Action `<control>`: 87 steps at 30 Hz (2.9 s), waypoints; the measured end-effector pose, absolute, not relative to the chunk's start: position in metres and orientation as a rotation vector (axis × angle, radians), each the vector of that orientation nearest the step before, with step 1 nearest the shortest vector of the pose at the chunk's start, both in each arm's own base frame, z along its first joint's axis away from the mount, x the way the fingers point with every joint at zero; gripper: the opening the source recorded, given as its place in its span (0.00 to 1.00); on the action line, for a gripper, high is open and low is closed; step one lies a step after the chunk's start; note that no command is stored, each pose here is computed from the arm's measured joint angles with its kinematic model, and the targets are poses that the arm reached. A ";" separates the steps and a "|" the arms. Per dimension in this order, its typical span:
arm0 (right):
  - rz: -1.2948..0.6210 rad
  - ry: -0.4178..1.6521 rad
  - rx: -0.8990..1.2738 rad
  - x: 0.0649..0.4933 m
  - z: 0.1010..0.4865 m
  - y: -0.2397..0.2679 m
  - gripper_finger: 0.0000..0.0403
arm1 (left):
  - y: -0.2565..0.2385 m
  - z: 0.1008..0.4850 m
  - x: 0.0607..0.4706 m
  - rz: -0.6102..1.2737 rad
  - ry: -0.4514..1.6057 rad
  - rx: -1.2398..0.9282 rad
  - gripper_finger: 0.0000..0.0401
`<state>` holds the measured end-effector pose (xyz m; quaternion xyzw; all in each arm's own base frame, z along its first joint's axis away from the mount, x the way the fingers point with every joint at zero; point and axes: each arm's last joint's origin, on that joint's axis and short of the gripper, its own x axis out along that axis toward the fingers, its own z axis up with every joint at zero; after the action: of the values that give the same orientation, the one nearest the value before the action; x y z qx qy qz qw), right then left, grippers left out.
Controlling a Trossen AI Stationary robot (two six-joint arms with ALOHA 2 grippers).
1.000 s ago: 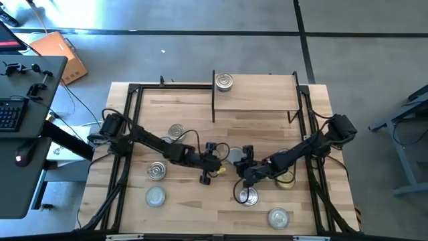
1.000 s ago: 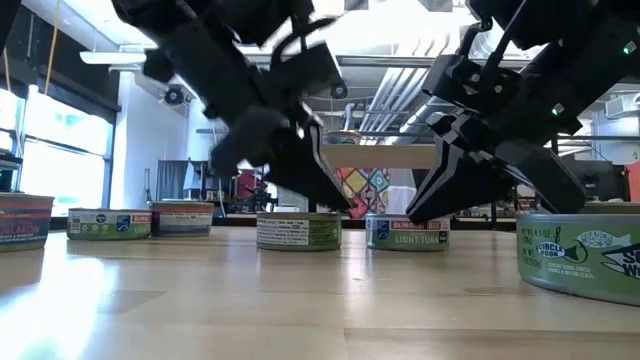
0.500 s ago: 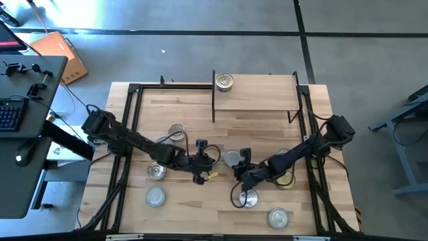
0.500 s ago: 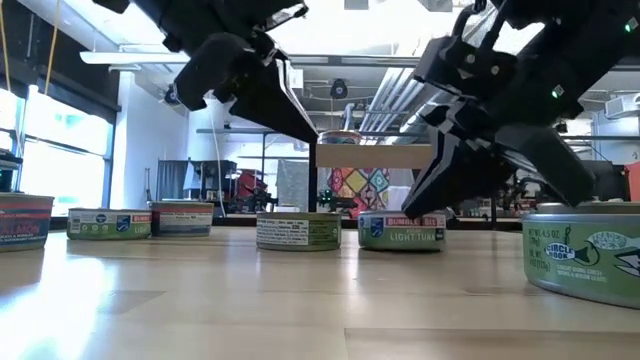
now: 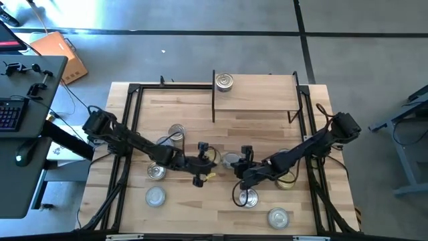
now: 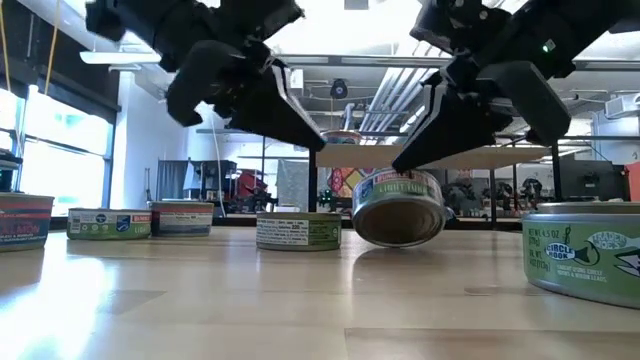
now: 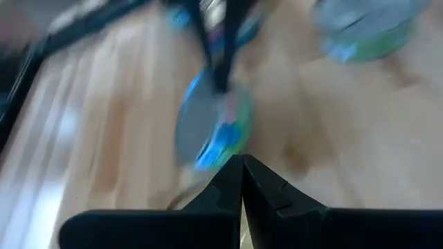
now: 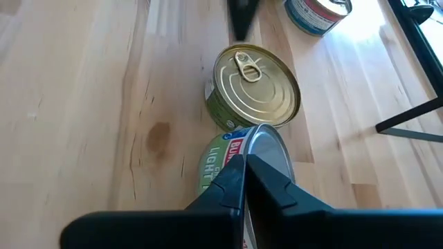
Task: Stack canned seafood by type on shelf
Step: Put the white green tuna can on the shelf
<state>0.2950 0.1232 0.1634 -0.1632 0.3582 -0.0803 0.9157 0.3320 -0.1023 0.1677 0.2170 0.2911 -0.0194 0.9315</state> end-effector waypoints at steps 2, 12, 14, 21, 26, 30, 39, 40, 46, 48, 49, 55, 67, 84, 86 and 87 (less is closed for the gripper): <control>-0.167 0.736 -0.329 0.295 0.163 0.123 0.00 | -0.104 0.164 0.334 -0.120 0.526 0.506 0.02; -0.176 0.746 -0.301 0.294 0.163 0.122 0.00 | -0.097 0.128 0.353 -0.163 0.434 0.753 0.39; -0.173 0.747 -0.301 0.294 0.163 0.122 0.00 | -0.094 0.122 0.356 -0.146 0.434 0.790 0.46; -0.170 0.743 -0.297 0.295 0.163 0.122 0.00 | -0.090 0.102 0.368 -0.074 0.475 0.922 0.59; -0.169 0.735 -0.291 0.295 0.164 0.123 0.00 | -0.090 0.095 0.379 0.005 0.493 0.922 0.59; -0.170 0.730 -0.292 0.296 0.164 0.123 0.00 | -0.090 0.095 0.381 0.028 0.497 0.897 0.52; -0.164 0.738 -0.306 0.293 0.168 0.122 0.11 | -0.090 0.094 0.379 0.066 0.519 0.811 0.30; -0.162 0.737 -0.306 0.292 0.170 0.121 0.16 | -0.089 0.094 0.379 0.073 0.522 0.803 0.30; -0.152 0.784 -0.363 0.286 0.173 0.118 0.49 | -0.089 0.094 0.379 0.083 0.521 0.773 0.30; -0.131 0.807 -0.410 0.286 0.169 0.119 0.60 | -0.089 0.094 0.379 0.084 0.519 0.768 0.30; -0.120 0.822 -0.438 0.287 0.165 0.119 0.64 | -0.089 0.094 0.379 0.083 0.519 0.767 0.30; -0.132 0.871 -0.523 0.292 0.144 0.120 0.70 | -0.089 0.094 0.379 0.083 0.514 0.748 0.30; -0.223 0.837 -0.402 0.295 0.144 0.117 0.29 | -0.090 0.094 0.378 0.118 0.524 0.762 0.43; -0.534 0.949 -0.576 0.287 0.266 0.103 0.29 | -0.121 0.167 0.330 0.416 0.625 0.767 0.46; -0.598 1.001 -0.620 0.290 0.276 0.084 0.29 | -0.121 0.170 0.321 0.446 0.636 0.726 0.46; -0.623 1.025 -0.626 0.293 0.279 0.072 0.29 | -0.121 0.171 0.317 0.458 0.633 0.696 0.46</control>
<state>0.2931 0.0720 0.2792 -0.2898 0.4744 -0.2885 0.7796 0.3172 -0.1209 0.1713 0.3323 0.3022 0.2187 0.8662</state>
